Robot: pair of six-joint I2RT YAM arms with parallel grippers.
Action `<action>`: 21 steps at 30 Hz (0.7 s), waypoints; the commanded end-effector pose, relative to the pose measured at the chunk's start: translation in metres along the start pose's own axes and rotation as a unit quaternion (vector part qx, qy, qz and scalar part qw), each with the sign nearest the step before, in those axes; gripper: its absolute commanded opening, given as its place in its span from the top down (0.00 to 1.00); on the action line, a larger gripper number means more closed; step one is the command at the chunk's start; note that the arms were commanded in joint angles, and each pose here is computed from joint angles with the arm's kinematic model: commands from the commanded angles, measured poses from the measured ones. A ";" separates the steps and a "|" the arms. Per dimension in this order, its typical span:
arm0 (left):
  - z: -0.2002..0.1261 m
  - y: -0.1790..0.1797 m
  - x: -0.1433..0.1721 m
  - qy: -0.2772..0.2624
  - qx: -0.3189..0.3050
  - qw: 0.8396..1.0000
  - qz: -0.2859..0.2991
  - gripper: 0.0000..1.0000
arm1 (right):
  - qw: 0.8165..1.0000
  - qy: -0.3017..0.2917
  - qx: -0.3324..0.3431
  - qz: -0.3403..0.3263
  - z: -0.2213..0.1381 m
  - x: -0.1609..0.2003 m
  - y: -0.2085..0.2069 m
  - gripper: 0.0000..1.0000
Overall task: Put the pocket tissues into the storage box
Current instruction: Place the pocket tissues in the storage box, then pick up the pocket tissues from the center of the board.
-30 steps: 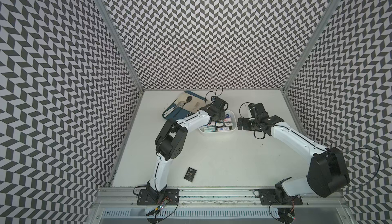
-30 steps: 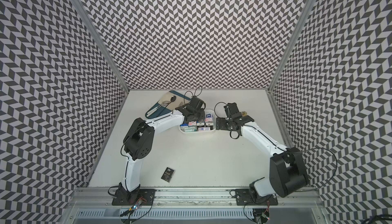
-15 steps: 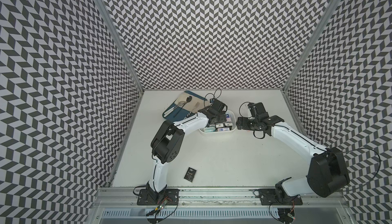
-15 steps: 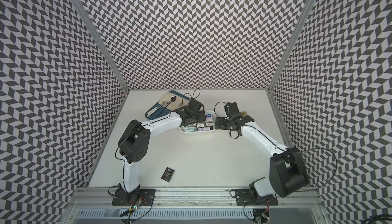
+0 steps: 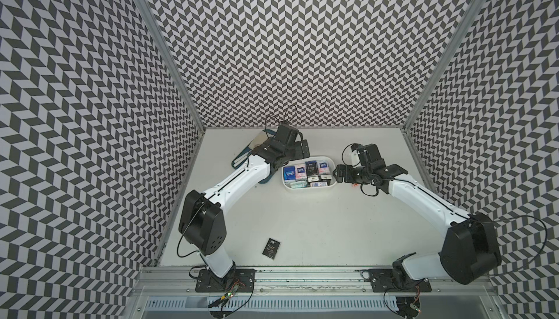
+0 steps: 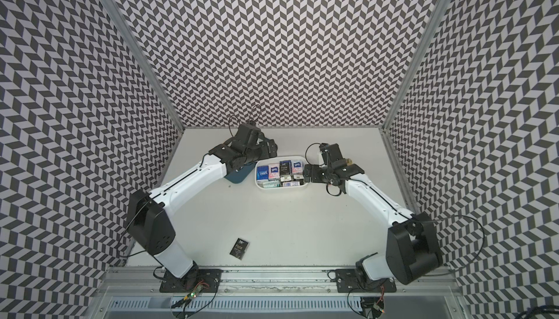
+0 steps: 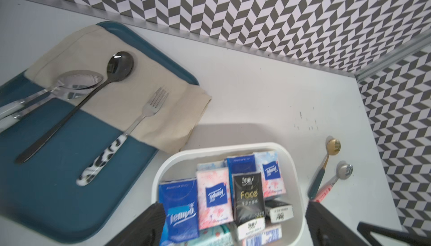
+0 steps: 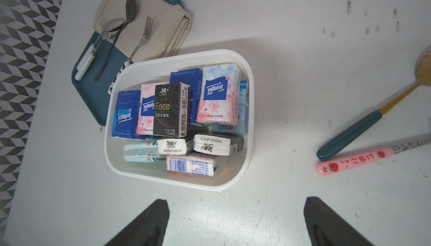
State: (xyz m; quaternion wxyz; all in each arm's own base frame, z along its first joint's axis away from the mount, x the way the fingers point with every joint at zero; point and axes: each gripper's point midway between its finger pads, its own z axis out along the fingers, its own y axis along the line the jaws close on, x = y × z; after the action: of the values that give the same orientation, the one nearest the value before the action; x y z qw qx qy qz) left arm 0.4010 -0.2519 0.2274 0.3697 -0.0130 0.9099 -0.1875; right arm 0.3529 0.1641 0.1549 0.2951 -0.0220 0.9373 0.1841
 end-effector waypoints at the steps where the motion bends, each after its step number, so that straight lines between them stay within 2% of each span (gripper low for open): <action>1: -0.017 0.026 0.066 0.098 -0.015 0.994 0.049 0.00 | 0.999 -0.037 -0.023 -0.008 -0.012 -0.018 0.011 0.04; 8: -0.061 0.062 0.154 0.199 -0.002 0.977 0.071 0.00 | 0.999 -0.032 -0.030 0.004 -0.010 -0.011 0.011 0.04; 15: -0.075 0.070 0.238 0.283 0.005 0.953 0.106 0.00 | 0.999 -0.033 -0.031 0.006 -0.012 -0.012 0.012 0.03; 18: -0.074 0.071 0.265 0.316 0.007 0.941 0.123 0.00 | 0.999 -0.032 -0.027 0.006 -0.014 -0.013 0.011 0.03; 21: -0.070 0.079 0.275 0.332 -0.018 0.932 0.143 0.00 | 0.999 -0.033 -0.022 0.006 -0.016 -0.014 0.009 0.03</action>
State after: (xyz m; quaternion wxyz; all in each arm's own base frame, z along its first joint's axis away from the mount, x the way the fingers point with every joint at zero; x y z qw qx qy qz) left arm 0.1660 -0.2020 0.0693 0.0819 0.1670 0.9744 -0.1267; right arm 0.3501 0.1681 0.1618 0.2998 -0.0205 0.9320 0.2026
